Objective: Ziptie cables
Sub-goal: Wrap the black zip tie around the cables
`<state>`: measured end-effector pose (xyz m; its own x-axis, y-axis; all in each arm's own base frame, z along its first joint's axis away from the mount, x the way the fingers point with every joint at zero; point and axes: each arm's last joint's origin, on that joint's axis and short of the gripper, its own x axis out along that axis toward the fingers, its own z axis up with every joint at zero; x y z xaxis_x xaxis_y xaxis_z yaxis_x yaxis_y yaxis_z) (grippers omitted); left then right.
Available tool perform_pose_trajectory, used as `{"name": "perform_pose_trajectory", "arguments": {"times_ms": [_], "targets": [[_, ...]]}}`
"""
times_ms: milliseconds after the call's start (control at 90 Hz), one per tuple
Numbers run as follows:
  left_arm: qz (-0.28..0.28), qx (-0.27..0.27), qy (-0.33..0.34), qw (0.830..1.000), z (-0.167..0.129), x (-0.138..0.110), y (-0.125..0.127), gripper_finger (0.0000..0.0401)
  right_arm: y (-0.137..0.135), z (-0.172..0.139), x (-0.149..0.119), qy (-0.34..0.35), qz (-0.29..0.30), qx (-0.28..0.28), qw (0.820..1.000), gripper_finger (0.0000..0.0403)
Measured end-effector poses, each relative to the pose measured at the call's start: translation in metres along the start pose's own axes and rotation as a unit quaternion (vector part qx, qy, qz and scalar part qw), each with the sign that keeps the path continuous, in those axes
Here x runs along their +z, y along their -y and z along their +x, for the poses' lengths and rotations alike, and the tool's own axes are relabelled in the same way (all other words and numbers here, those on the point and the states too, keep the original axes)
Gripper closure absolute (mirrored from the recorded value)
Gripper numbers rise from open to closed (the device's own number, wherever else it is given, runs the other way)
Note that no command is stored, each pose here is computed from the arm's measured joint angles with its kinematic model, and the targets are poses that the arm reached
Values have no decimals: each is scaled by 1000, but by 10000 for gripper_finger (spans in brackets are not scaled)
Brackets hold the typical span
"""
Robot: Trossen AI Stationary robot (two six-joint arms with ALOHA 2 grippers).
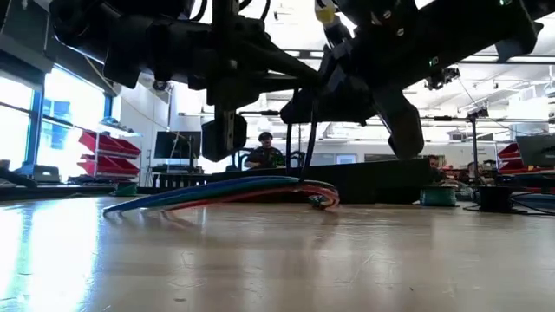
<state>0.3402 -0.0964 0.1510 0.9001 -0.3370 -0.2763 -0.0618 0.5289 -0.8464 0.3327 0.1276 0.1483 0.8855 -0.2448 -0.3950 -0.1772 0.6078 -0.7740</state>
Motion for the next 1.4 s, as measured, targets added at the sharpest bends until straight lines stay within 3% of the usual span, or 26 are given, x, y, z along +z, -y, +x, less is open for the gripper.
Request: {"name": "perform_pose_trajectory", "arguments": {"times_ms": [489, 678, 1044, 1400], "targets": [[-21, 13, -6, 1000, -4, -5, -8, 401, 3, -1, 5, 22, -6, -17, 1000, 403], [-29, -18, 23, 999, -11, -6, -10, 401, -1, -4, 9, 38, -8, -4, 999, 403], [-31, -9, 23, 999, -13, -8, -14, 401, 1, -6, 14, 59, 13, -15, 998, 403], [-34, 3, 17, 999, -9, -12, -21, 401, -1, -6, 15, 82, 5, 18, 996, 403]]}}
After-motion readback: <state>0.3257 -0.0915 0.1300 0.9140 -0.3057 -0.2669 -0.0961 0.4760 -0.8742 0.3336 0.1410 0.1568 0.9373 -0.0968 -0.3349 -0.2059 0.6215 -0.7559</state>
